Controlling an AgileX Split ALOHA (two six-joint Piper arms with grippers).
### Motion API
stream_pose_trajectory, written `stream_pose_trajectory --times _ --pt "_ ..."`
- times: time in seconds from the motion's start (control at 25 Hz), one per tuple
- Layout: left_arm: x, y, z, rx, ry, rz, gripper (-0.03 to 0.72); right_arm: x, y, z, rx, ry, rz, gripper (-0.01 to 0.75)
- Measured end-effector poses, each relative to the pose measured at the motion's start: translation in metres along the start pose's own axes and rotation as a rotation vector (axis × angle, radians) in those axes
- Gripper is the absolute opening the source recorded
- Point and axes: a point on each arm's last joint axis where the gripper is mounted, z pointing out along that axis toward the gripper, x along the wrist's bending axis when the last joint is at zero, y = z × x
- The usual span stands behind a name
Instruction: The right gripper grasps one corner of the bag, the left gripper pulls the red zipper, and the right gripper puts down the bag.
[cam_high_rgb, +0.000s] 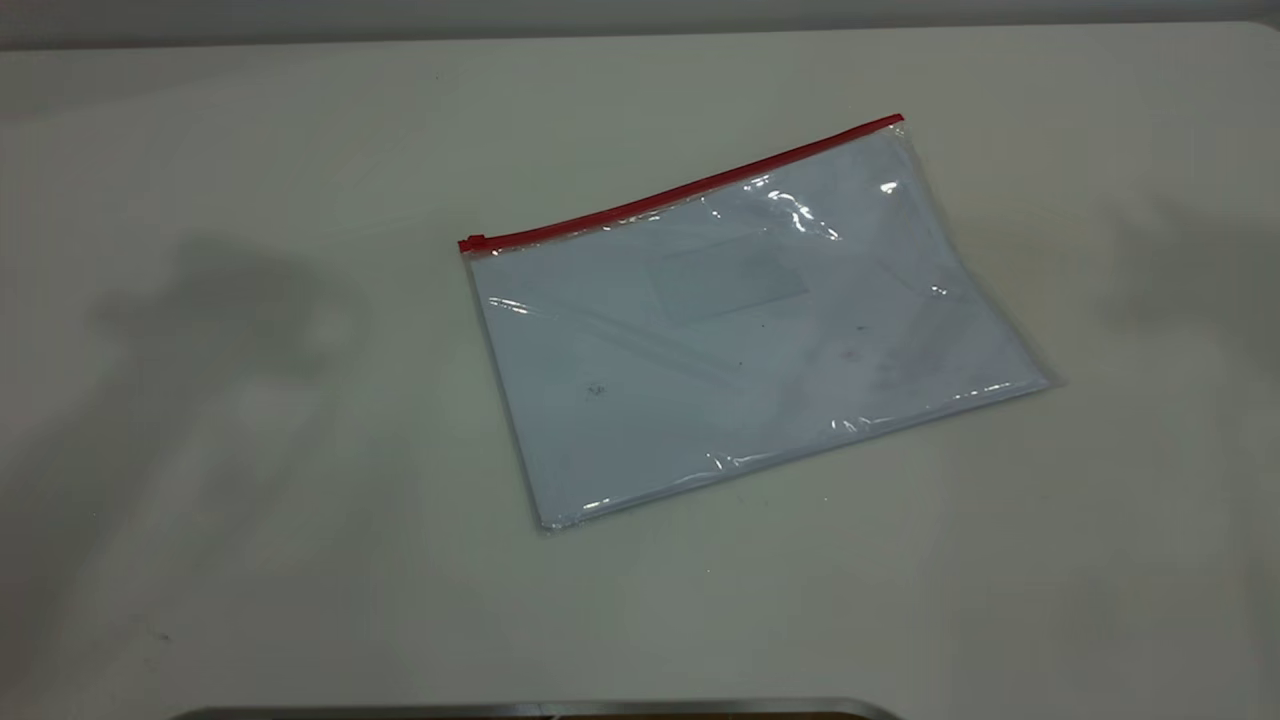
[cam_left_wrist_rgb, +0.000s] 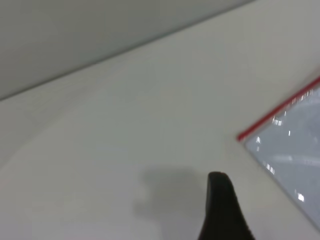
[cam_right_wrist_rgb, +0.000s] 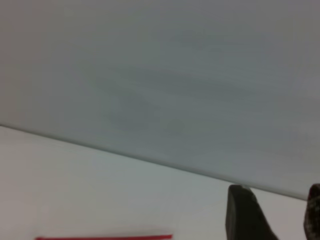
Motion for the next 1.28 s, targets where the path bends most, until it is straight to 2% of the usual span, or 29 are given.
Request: stream_pose_trajectory --times 0.28,0.52,0.64,0.84,0.96,1.16,1.28 --pt "-0.008 -0.065 -0.059 -0.039 0.003 -0.103 0.541 0.053 -0.059 -0.093 -0.012 0.024 0.009 0.33" --pt "-0.017 -0.127 -0.09 -0.068 -0.004 -0.148 0.54 0.099 -0.141 -0.161 -0.071 0.031 -0.013 0.33" --pt "-0.022 -0.159 -0.092 -0.058 -0.005 -0.142 0.54 0.113 -0.187 -0.177 -0.087 0.025 -0.021 0.33" --pt "-0.03 -0.213 -0.095 -0.07 -0.004 -0.134 0.54 0.119 -0.237 -0.181 -0.065 -0.012 -0.06 0.33" --pt "-0.035 -0.245 -0.087 -0.055 -0.004 -0.121 0.54 0.113 -0.262 -0.169 -0.007 -0.051 -0.067 0.33" --pt "-0.041 -0.295 -0.068 -0.037 0.006 -0.11 0.54 0.099 -0.313 -0.138 0.15 -0.108 -0.051 0.33" --pt "-0.045 -0.319 -0.056 -0.03 0.005 -0.11 0.54 0.098 -0.338 -0.129 0.183 -0.113 -0.041 0.33"
